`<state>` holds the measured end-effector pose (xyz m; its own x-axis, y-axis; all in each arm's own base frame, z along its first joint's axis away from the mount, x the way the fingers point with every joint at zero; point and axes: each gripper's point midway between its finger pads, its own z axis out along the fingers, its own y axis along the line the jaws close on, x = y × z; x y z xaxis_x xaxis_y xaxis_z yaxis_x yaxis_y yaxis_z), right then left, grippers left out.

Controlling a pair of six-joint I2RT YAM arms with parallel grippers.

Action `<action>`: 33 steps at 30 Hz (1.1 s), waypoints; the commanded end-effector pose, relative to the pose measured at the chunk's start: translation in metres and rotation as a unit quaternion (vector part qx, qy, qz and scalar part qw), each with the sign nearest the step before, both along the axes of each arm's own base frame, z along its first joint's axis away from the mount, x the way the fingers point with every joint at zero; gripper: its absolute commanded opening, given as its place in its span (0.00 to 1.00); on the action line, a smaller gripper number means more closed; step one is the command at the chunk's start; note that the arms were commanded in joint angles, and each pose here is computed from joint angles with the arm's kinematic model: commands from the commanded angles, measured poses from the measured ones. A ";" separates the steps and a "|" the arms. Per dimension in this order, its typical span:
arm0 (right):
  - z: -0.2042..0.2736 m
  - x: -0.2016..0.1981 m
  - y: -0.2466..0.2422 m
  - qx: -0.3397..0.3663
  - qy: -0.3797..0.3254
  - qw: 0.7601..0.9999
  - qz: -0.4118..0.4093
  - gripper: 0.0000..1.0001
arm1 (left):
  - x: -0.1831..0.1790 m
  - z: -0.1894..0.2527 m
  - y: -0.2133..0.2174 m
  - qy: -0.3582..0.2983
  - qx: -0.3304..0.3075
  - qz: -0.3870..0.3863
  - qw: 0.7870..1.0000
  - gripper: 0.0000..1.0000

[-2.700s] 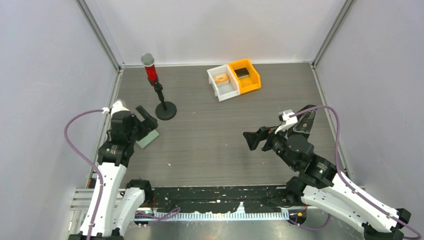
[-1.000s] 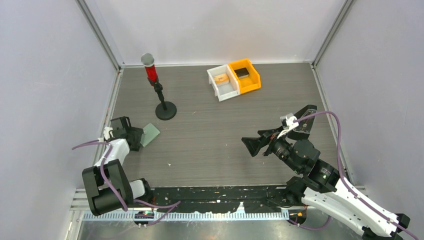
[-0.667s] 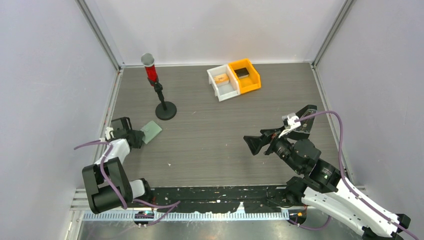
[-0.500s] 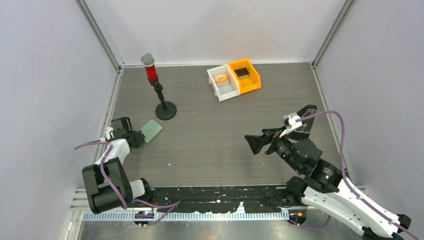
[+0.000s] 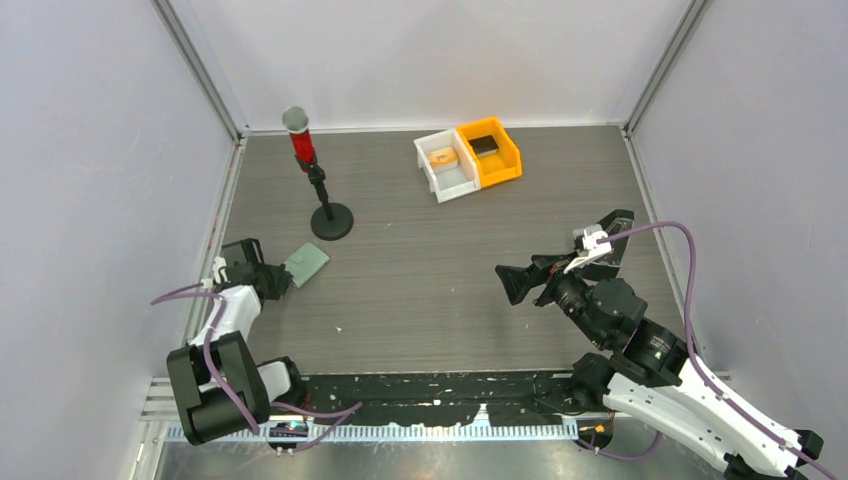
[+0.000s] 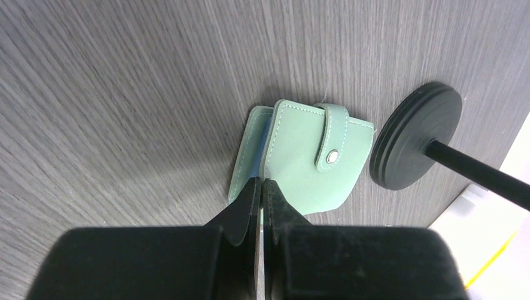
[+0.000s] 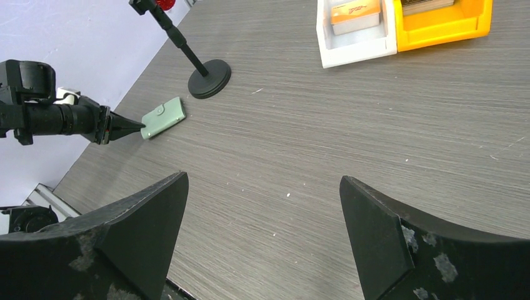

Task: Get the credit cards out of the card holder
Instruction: Move the card holder to the corner of the board.

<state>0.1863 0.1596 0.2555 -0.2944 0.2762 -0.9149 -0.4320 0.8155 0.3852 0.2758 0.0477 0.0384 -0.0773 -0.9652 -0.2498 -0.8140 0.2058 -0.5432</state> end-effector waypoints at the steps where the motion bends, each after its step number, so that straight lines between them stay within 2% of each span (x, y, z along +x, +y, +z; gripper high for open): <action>1: 0.019 0.003 -0.006 0.016 -0.020 1.000 -0.016 1.00 | -0.008 0.000 -0.011 -0.004 -0.018 -0.016 1.000 0.00; 7: 0.012 0.008 0.000 0.000 -0.017 1.000 -0.014 1.00 | -0.018 0.005 -0.027 -0.020 -0.024 -0.038 0.999 0.00; 14: -0.004 0.014 0.009 -0.035 0.001 0.999 -0.008 1.00 | -0.028 0.025 -0.087 -0.066 -0.031 -0.167 0.983 0.00; 18: -0.023 0.013 0.028 -0.052 0.024 0.998 0.030 0.97 | -0.040 0.038 -0.136 -0.109 -0.053 -0.294 0.948 0.00; 21: -0.040 0.011 0.049 -0.064 0.034 0.994 0.077 0.86 | -0.055 0.041 -0.166 -0.119 -0.064 -0.373 0.918 0.00; 23: -0.051 0.013 0.062 -0.062 0.055 0.993 0.088 0.84 | -0.062 0.040 -0.185 -0.135 -0.072 -0.420 0.895 0.00; 27: -0.072 0.012 0.091 -0.096 0.073 0.985 0.123 0.83 | -0.078 0.040 -0.222 -0.139 -0.111 -0.503 0.846 0.00; 30: -0.080 0.006 0.118 -0.110 0.055 0.979 0.161 0.83 | -0.093 0.039 -0.249 -0.122 -0.128 -0.567 0.804 0.00; 33: -0.093 0.004 0.134 -0.109 0.037 0.977 0.178 0.82 | -0.097 0.034 -0.263 -0.112 -0.129 -0.597 0.784 0.00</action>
<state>0.1884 0.2627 0.1440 -0.5098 -0.1152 -0.8526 -0.5986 0.7593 0.2553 0.1733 -0.1847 0.0477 -0.9095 -0.3988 -0.1172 -0.1924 0.6538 -0.7318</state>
